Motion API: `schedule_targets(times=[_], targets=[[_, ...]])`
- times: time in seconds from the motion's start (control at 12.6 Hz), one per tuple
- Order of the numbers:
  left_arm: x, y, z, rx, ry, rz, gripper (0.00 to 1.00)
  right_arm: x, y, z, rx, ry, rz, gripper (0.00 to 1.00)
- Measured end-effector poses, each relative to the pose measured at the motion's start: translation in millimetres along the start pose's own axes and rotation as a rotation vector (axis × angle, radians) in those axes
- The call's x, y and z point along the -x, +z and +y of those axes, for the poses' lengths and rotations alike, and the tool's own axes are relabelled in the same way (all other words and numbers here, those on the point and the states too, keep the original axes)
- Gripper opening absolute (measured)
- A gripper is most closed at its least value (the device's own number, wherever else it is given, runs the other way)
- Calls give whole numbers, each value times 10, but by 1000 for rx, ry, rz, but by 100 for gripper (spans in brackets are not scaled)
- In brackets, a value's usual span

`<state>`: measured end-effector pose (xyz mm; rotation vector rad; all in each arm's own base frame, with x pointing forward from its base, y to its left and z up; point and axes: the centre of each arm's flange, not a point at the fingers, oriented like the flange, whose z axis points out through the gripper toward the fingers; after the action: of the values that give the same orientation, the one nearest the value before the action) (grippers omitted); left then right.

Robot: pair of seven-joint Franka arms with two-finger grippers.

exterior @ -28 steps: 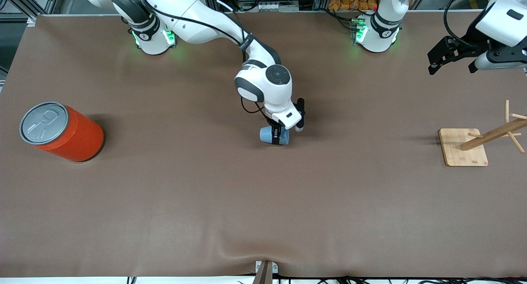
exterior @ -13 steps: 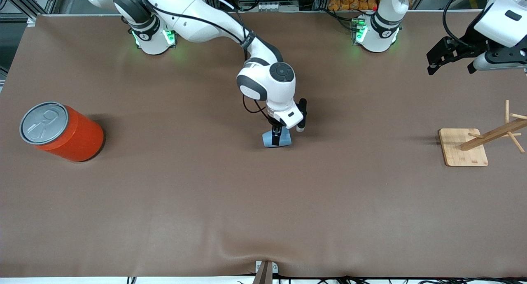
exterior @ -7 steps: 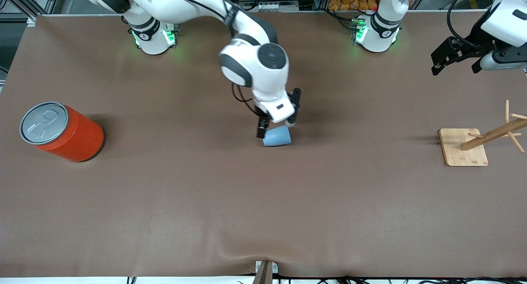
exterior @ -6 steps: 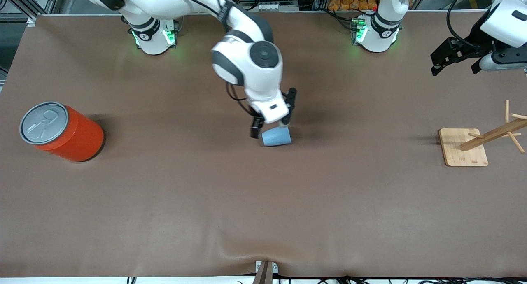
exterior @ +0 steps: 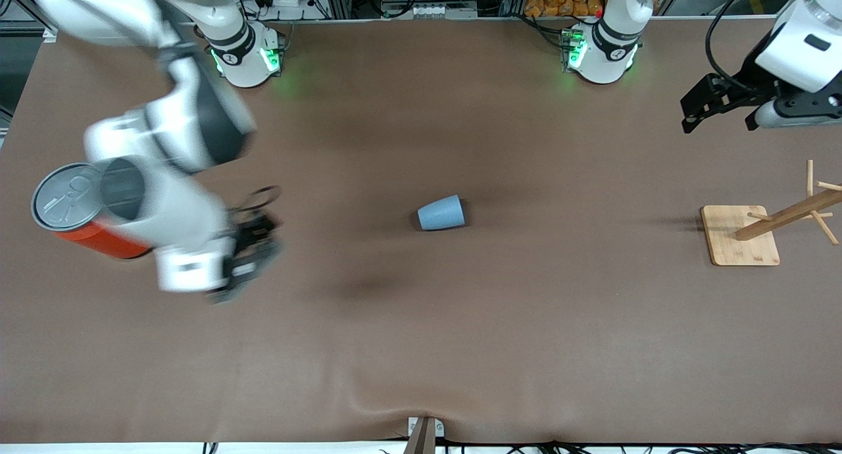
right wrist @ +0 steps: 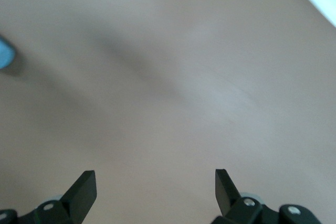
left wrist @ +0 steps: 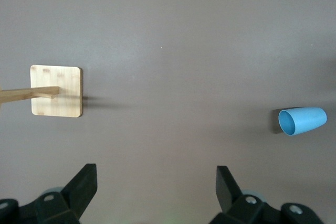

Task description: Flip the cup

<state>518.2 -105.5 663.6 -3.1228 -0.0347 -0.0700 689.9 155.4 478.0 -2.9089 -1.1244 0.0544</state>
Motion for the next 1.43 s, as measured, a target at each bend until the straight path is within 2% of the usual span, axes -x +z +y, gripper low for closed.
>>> schedule_targets(times=[0.08,0.24,0.32,0.48,0.55,0.79,0.95,1.19,1.43], targets=[[-21,33,32,0,5,-1,100,195,-47,328,1,28,5,100],[-47,70,99,4,15,1,100,530,-26,826,11,-2,-12,100],[-44,70,154,12,24,4,100,677,-39,991,-6,6,-7,100],[-26,60,236,17,38,8,100,1037,-262,1184,-61,152,0,100],[-24,59,246,17,39,8,100,1198,-440,1199,-65,260,-11,100],[-27,59,235,17,37,8,100,1465,-943,1060,-29,559,-6,100],[-27,51,229,18,37,9,100,1599,-1027,998,-27,750,-13,100],[5,57,296,17,44,-1,100,1776,-1003,881,-35,902,-29,100],[102,100,594,12,3,-18,100,1953,-993,822,-39,977,-38,100]])
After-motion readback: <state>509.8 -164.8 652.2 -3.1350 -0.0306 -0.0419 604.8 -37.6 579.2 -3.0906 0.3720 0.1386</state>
